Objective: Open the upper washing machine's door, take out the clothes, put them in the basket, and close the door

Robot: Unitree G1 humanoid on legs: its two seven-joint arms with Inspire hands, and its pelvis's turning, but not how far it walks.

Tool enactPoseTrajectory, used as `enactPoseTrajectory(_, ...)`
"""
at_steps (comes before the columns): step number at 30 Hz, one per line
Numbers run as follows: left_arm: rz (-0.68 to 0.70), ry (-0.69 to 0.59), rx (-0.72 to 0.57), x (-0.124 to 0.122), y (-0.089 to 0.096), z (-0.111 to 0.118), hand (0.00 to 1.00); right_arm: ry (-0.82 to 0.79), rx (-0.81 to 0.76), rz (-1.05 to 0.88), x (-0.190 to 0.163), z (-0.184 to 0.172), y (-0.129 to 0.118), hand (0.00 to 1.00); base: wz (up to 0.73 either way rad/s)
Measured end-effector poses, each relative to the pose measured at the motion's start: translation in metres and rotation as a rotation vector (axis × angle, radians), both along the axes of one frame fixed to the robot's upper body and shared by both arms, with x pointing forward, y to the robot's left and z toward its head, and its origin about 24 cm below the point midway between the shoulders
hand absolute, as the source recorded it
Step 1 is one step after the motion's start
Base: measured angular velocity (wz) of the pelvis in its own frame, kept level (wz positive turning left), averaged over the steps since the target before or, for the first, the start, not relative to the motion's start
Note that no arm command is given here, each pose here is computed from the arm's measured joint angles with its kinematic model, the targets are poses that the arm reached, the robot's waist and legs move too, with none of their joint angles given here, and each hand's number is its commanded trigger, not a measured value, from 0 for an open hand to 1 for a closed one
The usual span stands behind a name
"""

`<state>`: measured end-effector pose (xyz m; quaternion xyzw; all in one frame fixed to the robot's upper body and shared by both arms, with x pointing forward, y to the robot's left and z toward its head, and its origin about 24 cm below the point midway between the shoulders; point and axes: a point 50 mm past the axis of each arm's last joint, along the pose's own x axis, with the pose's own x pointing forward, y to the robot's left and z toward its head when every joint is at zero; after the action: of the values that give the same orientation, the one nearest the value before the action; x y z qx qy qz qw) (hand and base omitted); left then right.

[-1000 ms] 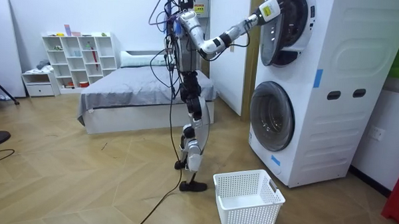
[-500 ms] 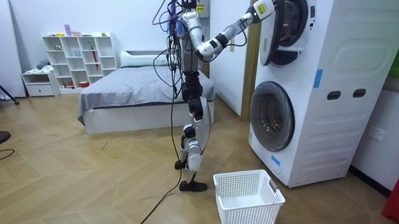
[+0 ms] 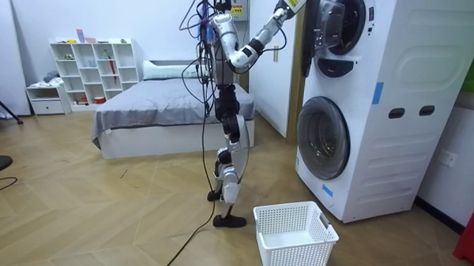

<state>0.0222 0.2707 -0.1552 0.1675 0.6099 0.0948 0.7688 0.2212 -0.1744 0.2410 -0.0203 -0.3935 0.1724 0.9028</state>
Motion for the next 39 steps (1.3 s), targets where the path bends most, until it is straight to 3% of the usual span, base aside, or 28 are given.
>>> enactPoseTrajectory(7, 0.002, 0.003, -0.001, 0.0, 0.0, 0.0, 0.0, -0.003, 0.078, 0.116, -0.006, -0.011, 0.004, 0.0, -0.01)
enactPoseTrajectory(17, -0.016, 0.005, -0.011, 0.002, -0.002, -0.001, 0.0, 0.123, 0.151, 0.236, -0.008, -0.043, 0.003, 0.0, -0.06)
enactPoseTrajectory(29, -0.04, -0.004, -0.041, 0.009, -0.006, -0.002, 0.0, 0.112, 0.278, 0.42, -0.009, -0.049, 0.009, 0.0, 0.0)
enactPoseTrajectory(39, -0.037, -0.017, -0.048, 0.014, -0.006, -0.001, 0.0, 0.097, 0.256, 0.472, -0.012, -0.051, 0.014, 0.0, 0.0)
